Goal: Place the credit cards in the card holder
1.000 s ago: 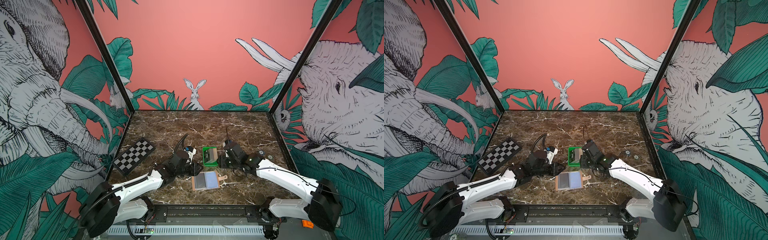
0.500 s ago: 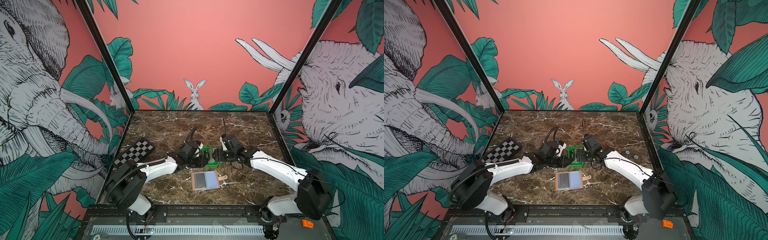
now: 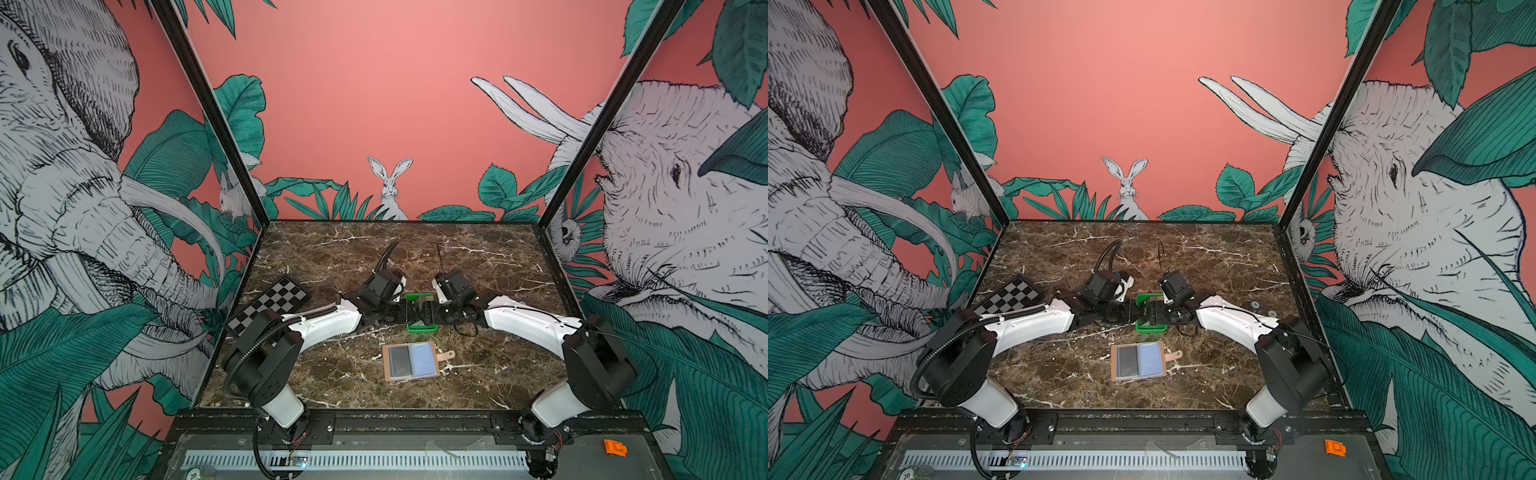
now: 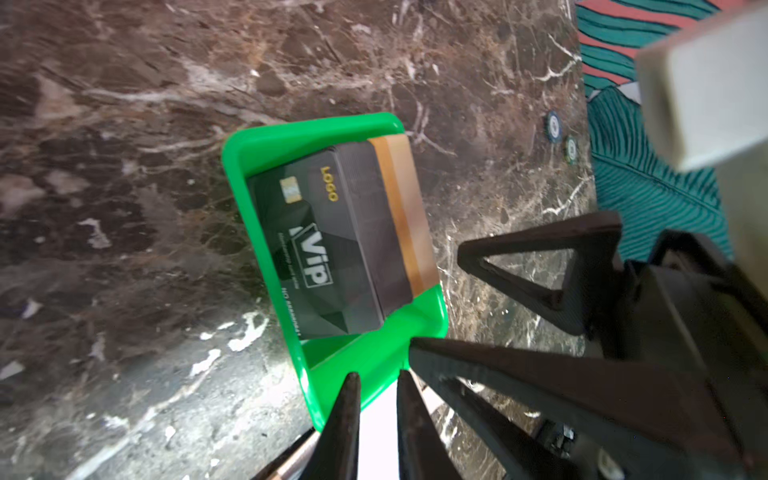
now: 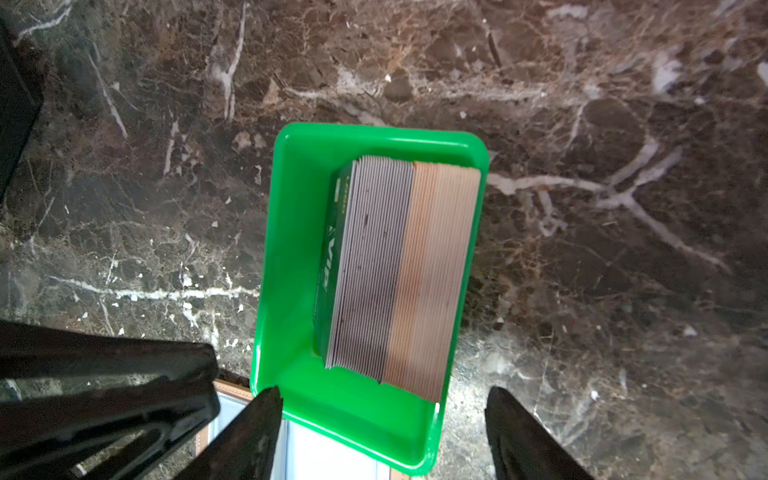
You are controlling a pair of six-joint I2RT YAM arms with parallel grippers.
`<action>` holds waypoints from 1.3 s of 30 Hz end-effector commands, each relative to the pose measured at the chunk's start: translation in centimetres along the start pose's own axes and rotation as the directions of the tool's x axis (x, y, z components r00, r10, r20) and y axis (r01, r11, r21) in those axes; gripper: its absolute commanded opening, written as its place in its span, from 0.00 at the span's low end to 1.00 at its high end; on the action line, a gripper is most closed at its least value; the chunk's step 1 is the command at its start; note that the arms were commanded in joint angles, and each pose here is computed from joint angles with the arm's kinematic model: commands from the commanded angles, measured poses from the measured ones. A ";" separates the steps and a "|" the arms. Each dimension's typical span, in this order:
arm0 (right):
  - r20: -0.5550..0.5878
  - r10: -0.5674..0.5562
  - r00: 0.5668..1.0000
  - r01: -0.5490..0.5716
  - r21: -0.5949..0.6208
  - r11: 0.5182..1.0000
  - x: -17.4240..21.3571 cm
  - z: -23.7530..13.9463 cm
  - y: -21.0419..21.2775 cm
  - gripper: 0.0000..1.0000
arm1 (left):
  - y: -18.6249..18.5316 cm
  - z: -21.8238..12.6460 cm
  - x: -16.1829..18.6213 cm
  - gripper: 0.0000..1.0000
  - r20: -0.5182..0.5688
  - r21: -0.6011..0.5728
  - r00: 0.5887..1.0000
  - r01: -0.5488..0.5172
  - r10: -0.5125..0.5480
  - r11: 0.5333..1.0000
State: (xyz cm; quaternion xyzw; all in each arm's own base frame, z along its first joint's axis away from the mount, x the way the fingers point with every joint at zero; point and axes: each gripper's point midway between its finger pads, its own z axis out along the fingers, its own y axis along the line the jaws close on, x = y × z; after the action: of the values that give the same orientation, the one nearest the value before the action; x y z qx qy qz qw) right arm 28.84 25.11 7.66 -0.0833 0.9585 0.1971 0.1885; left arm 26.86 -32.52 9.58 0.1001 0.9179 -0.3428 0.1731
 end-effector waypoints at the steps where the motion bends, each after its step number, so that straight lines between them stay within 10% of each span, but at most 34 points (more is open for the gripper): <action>1: 0.026 -0.011 1.000 0.011 -0.024 1.000 -1.4 0.0 0.8 0.77 | -0.2 -0.2 -0.7 0.18 0.004 -0.014 1.000 -0.012 0.012 1.000; 39: -0.041 0.029 0.999 -0.027 0.048 0.999 -1.6 2.6 -1.8 0.77 | 1.9 3.5 -1.3 0.06 -0.094 -0.059 0.996 -0.012 0.006 0.998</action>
State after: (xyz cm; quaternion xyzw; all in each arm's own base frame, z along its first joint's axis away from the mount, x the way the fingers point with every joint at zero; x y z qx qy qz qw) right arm 30.83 24.82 4.87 -0.0665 0.9685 0.1790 0.1596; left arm 29.11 -33.39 5.75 0.1084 0.9363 -0.3067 0.1320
